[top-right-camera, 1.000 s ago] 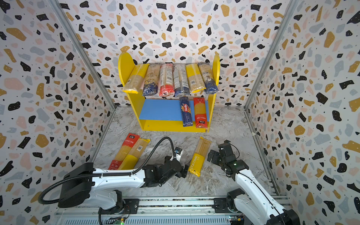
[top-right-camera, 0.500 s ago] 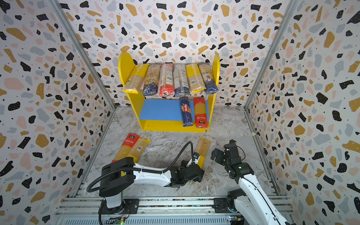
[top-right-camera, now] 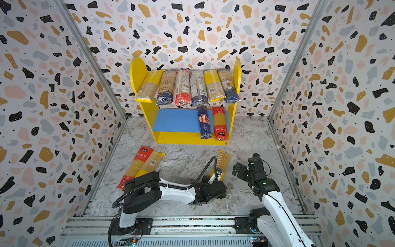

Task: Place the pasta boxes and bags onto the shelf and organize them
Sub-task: 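Set the yellow-ended bag down nearer the left gripper while the left gripper reaches toward it, then close the left gripper on the yellow-ended bag's end and lift it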

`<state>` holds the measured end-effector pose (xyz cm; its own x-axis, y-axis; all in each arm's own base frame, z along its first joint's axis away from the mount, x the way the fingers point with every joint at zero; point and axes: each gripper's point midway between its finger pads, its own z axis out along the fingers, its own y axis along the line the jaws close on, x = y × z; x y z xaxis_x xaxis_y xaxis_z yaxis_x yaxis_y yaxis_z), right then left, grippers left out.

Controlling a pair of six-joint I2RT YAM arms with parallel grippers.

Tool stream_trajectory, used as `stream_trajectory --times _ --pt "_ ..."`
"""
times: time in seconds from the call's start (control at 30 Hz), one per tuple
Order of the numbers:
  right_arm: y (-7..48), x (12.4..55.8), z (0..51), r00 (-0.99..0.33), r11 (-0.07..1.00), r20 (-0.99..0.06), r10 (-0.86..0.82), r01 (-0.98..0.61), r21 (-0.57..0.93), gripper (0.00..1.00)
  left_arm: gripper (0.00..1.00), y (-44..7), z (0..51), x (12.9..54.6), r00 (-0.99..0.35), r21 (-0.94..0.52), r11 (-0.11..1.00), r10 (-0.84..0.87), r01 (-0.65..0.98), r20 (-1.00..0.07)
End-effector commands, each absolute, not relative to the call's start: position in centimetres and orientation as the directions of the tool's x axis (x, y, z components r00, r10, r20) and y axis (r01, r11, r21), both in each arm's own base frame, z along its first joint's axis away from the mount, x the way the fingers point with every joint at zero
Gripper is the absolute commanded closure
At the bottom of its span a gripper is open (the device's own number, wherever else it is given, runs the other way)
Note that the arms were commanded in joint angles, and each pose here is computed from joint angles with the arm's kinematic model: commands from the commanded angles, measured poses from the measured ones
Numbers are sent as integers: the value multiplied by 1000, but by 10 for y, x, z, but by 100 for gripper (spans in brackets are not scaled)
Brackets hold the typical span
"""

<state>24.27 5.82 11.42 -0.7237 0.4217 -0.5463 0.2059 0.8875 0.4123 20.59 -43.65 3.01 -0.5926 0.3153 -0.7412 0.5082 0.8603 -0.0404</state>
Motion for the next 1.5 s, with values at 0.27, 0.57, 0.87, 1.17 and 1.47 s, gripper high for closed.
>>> stream_trajectory --times 0.27,0.57,0.87,1.17,1.47 --pt "60 245 129 -715 891 -569 407 174 419 0 55 -428 11 212 -622 -73 871 286 485 -729" --pt "61 247 135 -711 890 -575 405 162 426 0 84 -415 13 207 -636 -88 869 284 488 -718" --pt "69 251 143 -710 877 -574 407 129 462 0 100 -394 30 204 -618 -65 871 291 487 -730" --pt "69 256 155 -701 884 -594 395 113 454 0 100 -359 56 199 -603 -83 882 245 463 -759" --pt "73 259 164 -699 882 -598 392 98 462 1 100 -308 84 191 -591 -116 909 159 400 -791"
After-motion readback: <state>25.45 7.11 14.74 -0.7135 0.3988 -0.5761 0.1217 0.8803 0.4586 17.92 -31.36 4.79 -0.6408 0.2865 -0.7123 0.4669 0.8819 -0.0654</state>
